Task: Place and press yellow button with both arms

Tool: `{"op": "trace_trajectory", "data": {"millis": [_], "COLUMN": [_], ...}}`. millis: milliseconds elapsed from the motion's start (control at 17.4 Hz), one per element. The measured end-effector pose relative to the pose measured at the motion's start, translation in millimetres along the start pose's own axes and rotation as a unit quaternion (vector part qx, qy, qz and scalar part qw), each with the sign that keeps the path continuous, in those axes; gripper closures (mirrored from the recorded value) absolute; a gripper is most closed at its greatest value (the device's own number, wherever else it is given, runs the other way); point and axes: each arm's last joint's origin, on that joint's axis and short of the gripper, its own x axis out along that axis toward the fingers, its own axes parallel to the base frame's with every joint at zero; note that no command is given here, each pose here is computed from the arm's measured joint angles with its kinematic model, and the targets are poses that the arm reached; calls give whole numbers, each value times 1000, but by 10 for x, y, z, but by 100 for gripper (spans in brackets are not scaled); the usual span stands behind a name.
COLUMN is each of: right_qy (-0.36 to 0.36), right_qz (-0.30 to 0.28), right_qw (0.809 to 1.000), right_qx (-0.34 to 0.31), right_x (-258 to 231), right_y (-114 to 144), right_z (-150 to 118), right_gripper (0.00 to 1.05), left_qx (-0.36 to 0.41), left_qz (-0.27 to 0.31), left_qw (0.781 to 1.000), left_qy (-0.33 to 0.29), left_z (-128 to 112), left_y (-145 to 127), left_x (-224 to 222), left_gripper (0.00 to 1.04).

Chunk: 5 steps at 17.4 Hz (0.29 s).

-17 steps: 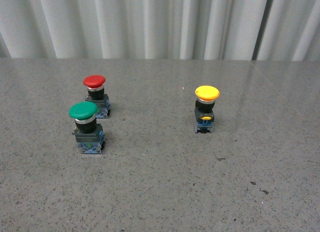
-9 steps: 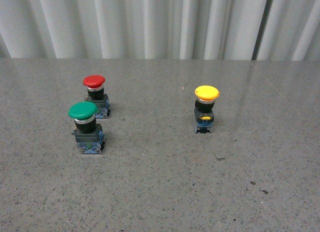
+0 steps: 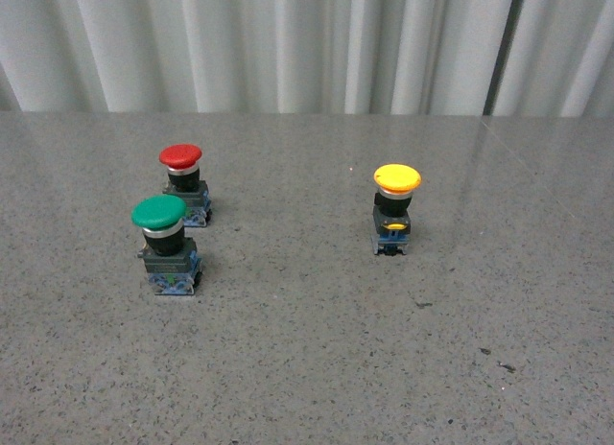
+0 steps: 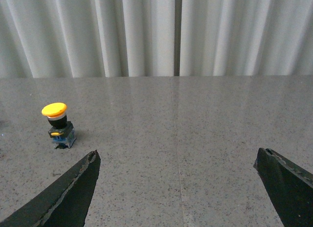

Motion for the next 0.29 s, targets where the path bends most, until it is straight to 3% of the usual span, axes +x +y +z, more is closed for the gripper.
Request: {"op": "trace_trajectory", "data": {"millis": [288], "right_qy": [0], "right_qz": [0], "right_qw": [1000], "right_qx": [0], "right_x": [0], "right_y": [0], "right_z": [0], "right_gripper": [7], "left_qx": [0], "left_qz": [0], "left_qw": [1000], "left_qy": [0], "left_z": [0], "left_y": [0], "left_x": [0], "left_gripper": [7]}}
